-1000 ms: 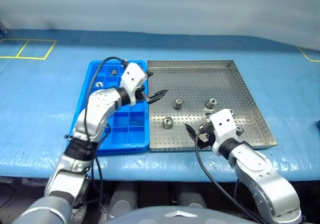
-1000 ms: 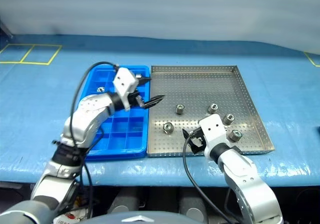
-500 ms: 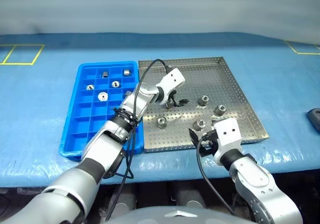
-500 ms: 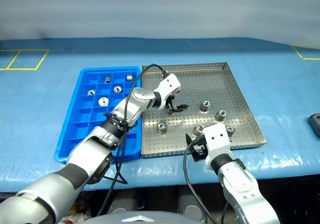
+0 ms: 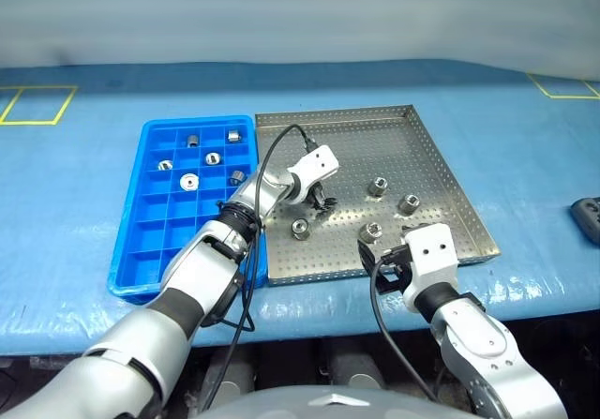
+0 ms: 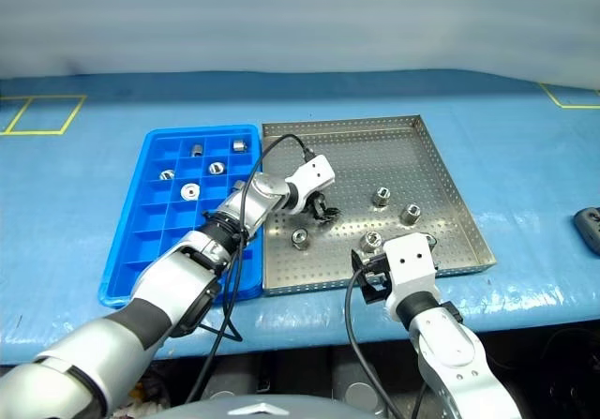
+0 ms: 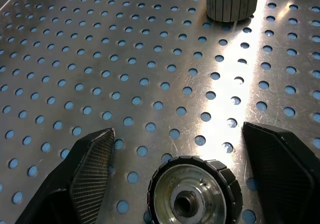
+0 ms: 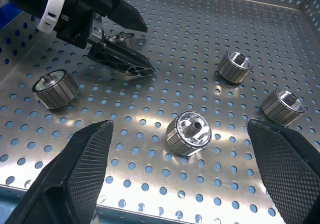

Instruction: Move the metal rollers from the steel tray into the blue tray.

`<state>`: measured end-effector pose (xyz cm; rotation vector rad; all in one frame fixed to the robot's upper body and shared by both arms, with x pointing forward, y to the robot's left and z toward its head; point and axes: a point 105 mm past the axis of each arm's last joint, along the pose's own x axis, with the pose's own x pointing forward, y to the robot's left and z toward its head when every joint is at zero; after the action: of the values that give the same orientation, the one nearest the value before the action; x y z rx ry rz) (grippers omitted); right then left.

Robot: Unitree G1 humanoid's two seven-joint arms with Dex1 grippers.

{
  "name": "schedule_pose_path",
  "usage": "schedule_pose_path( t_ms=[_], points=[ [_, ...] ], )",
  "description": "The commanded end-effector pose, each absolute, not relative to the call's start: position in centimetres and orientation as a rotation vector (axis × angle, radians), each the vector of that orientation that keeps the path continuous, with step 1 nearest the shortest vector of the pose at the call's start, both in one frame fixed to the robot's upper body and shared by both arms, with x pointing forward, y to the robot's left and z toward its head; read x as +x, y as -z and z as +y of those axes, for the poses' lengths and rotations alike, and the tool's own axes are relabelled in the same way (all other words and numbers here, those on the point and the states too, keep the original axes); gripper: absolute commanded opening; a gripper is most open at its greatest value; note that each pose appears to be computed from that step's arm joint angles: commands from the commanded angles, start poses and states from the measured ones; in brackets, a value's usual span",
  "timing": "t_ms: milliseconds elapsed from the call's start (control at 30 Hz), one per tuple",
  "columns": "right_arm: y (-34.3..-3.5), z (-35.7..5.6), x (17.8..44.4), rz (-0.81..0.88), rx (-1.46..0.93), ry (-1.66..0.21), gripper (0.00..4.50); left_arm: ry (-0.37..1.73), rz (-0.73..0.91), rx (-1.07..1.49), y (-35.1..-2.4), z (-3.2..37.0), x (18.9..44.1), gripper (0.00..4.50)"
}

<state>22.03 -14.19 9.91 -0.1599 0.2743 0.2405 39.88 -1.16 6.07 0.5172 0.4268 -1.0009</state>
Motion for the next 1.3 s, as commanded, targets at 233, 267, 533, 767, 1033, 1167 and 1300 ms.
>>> schedule_pose_path(
  t_ms=[233, 267, 533, 767, 1033, 1167, 1300],
  points=[
    [-11.1, -13.4, 22.8, 0.216, -0.164, -0.291, 4.50, 0.975, 0.407, 0.519, -7.6, 0.4, 40.6, 4.48],
    [-11.1, -13.2, 23.0, 0.215, -0.164, -0.298, 4.50, 0.973, 0.412, 0.514, -7.5, 0.6, 40.6, 4.48],
    [-11.3, -13.0, 23.5, 0.208, -0.169, -0.322, 4.50, 0.984, 0.423, 0.469, -7.3, 0.6, 40.0, 2.53],
    [-11.3, -13.0, 23.6, 0.211, -0.174, -0.332, 4.50, 0.969, 0.392, 0.406, -8.1, 0.5, 40.1, 1.85],
    [-11.5, -12.2, 23.8, 0.211, -0.194, -0.382, 4.50, 0.831, 0.132, 0.150, -15.1, 2.1, 41.2, 1.85],
    [-11.8, -11.6, 24.1, 0.208, -0.212, -0.427, 4.50, 0.675, 0.010, 0.095, -18.0, 6.0, 40.6, 1.85],
    [-12.0, -10.4, 24.6, 0.203, -0.223, -0.503, 4.50, 0.466, -0.038, 0.116, -18.7, 11.1, 38.8, 1.85]
  ],
)
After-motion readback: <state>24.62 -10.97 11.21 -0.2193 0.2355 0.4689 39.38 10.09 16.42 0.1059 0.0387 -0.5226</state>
